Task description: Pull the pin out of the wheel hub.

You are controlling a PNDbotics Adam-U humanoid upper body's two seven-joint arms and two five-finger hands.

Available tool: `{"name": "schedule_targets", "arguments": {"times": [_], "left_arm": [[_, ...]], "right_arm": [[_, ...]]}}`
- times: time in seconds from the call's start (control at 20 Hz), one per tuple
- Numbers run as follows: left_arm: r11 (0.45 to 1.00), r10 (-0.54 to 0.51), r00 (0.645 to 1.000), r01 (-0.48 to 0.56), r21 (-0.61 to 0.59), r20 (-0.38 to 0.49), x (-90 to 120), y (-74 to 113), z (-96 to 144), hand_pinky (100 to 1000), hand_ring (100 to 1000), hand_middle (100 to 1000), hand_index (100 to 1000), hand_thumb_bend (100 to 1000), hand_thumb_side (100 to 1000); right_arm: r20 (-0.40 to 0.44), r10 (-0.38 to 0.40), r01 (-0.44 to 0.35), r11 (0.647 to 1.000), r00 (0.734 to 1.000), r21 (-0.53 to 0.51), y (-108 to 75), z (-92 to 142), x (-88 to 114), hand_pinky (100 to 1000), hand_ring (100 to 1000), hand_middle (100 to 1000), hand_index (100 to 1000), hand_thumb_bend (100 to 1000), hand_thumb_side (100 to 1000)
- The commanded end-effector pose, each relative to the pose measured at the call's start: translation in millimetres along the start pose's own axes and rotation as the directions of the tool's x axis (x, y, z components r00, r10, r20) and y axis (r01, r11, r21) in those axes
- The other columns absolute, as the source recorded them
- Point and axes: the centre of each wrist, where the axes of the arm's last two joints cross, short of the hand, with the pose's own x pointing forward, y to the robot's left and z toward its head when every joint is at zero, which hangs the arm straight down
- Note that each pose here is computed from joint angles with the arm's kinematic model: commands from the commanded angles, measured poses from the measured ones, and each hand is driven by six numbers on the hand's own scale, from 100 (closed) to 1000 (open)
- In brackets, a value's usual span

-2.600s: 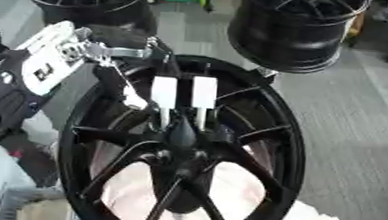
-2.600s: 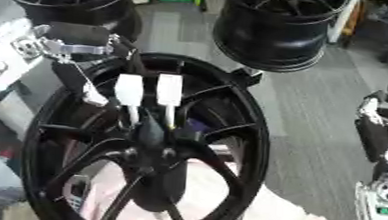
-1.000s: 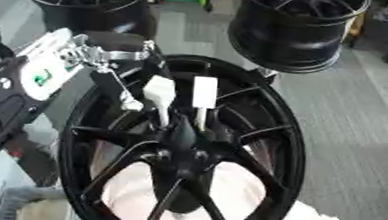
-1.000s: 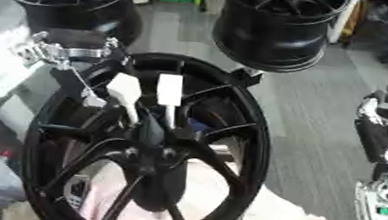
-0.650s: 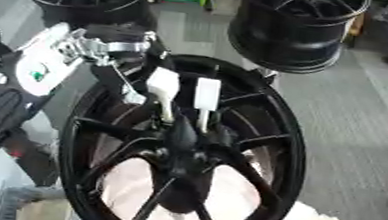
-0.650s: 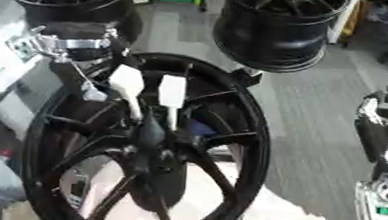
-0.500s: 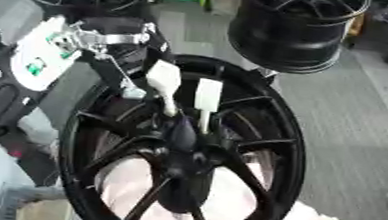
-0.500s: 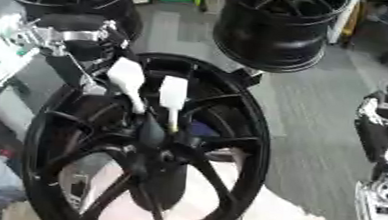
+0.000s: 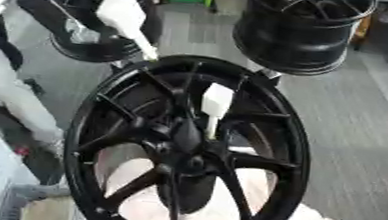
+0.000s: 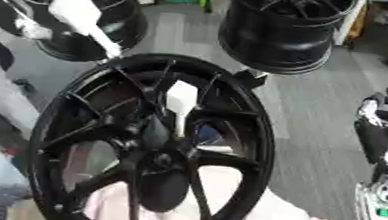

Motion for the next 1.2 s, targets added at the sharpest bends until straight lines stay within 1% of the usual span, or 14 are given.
{"name": "schedule_targets", "arguments": {"times": [0.05, 0.15, 0.25, 0.4, 0.5, 0.6, 0.7, 0.75, 0.8, 0.9, 0.95, 1.0, 1.05, 1.2], "left_arm": [[0.994, -0.097, 0.993, 0.093, -0.058, -0.065, -8.3, 11.7, 46.6, 605, 474, 470, 636, 153, 191], [0.998, -0.062, 0.982, 0.055, -0.043, -0.179, -19.6, -8.2, 72.7, 608, 483, 481, 647, 144, 192], [1.000, -0.001, 0.947, 0.002, 0.003, -0.322, -31.9, -32.8, 102.6, 611, 492, 492, 656, 115, 192], [0.995, 0.083, 0.846, -0.044, 0.086, -0.527, -45.9, -68.3, 144.9, 616, 504, 506, 667, 107, 194], [0.991, 0.127, 0.767, -0.071, 0.113, -0.629, -52.5, -90.8, 168.1, 619, 511, 514, 672, 100, 197], [0.987, 0.161, 0.699, -0.097, 0.131, -0.697, -56.7, -108.9, 186.5, 626, 522, 527, 683, 104, 201], [0.981, 0.192, 0.635, -0.127, 0.145, -0.749, -59.5, -125.6, 202.4, 645, 554, 560, 708, 110, 258], [0.979, 0.205, 0.607, -0.144, 0.148, -0.768, -60.3, -133.7, 209.0, 719, 672, 696, 781, 158, 381], [0.976, 0.214, 0.578, -0.153, 0.153, -0.787, -60.9, -140.4, 215.2, 771, 747, 775, 840, 208, 478], [0.971, 0.237, 0.520, -0.144, 0.190, -0.820, -62.1, -151.9, 224.1, 804, 810, 841, 896, 283, 734], [0.966, 0.260, 0.492, -0.136, 0.222, -0.831, -62.7, -158.8, 227.4, 809, 823, 853, 908, 309, 804], [0.957, 0.290, 0.462, -0.128, 0.260, -0.838, -63.1, -165.9, 230.6, 813, 831, 863, 916, 327, 859], [0.948, 0.318, 0.438, -0.119, 0.297, -0.841, -63.4, -171.5, 233.0, 819, 839, 871, 921, 335, 876], [0.915, 0.393, 0.367, -0.068, 0.397, -0.843, -62.5, -182.0, 238.6, 840, 852, 880, 926, 334, 885]], "right_arm": [[0.026, 0.006, -0.006, 1.000, 1.000, -0.008, -3.9, -6.2, 5.4, 502, 569, 650, 755, 100, 321], [0.022, 0.005, -0.005, 1.000, 1.000, -0.009, -3.8, -5.8, 4.6, 502, 569, 650, 755, 100, 322], [0.019, 0.003, -0.003, 1.000, 1.000, -0.013, -3.9, -5.8, 4.1, 502, 569, 650, 755, 100, 322], [0.017, 0.002, -0.002, 1.000, 1.000, -0.020, -4.5, -5.8, 3.9, 502, 569, 650, 755, 100, 323], [0.016, 0.002, -0.001, 1.000, 1.000, -0.023, -4.7, -5.8, 3.9, 502, 569, 650, 755, 100, 323], [0.015, 0.001, 0.000, 1.000, 1.000, -0.027, -5.0, -5.7, 3.7, 502, 568, 650, 755, 100, 323], [0.013, 0.000, 0.001, 1.000, 1.000, -0.030, -5.1, -5.5, 3.5, 502, 569, 650, 755, 100, 323], [0.012, -0.001, 0.001, 1.000, 1.000, -0.030, -5.1, -5.4, 3.4, 502, 569, 650, 754, 100, 324], [0.011, -0.001, 0.002, 1.000, 1.000, -0.031, -5.2, -5.3, 3.2, 502, 569, 650, 754, 100, 324], [0.010, -0.002, 0.002, 1.000, 1.000, -0.031, -5.2, -5.2, 3.0, 502, 569, 650, 754, 100, 325], [0.010, -0.002, 0.002, 1.000, 1.000, -0.031, -5.0, -5.2, 3.0, 502, 569, 650, 754, 100, 325], [0.009, -0.003, 0.003, 1.000, 1.000, -0.031, -4.9, -5.1, 3.0, 502, 568, 650, 754, 100, 325], [0.009, -0.004, 0.004, 1.000, 1.000, -0.031, -4.9, -5.1, 3.0, 502, 568, 650, 754, 100, 325], [0.006, -0.004, 0.004, 0.999, 1.000, -0.037, -5.6, -5.0, 2.7, 502, 568, 650, 754, 100, 325]]}}
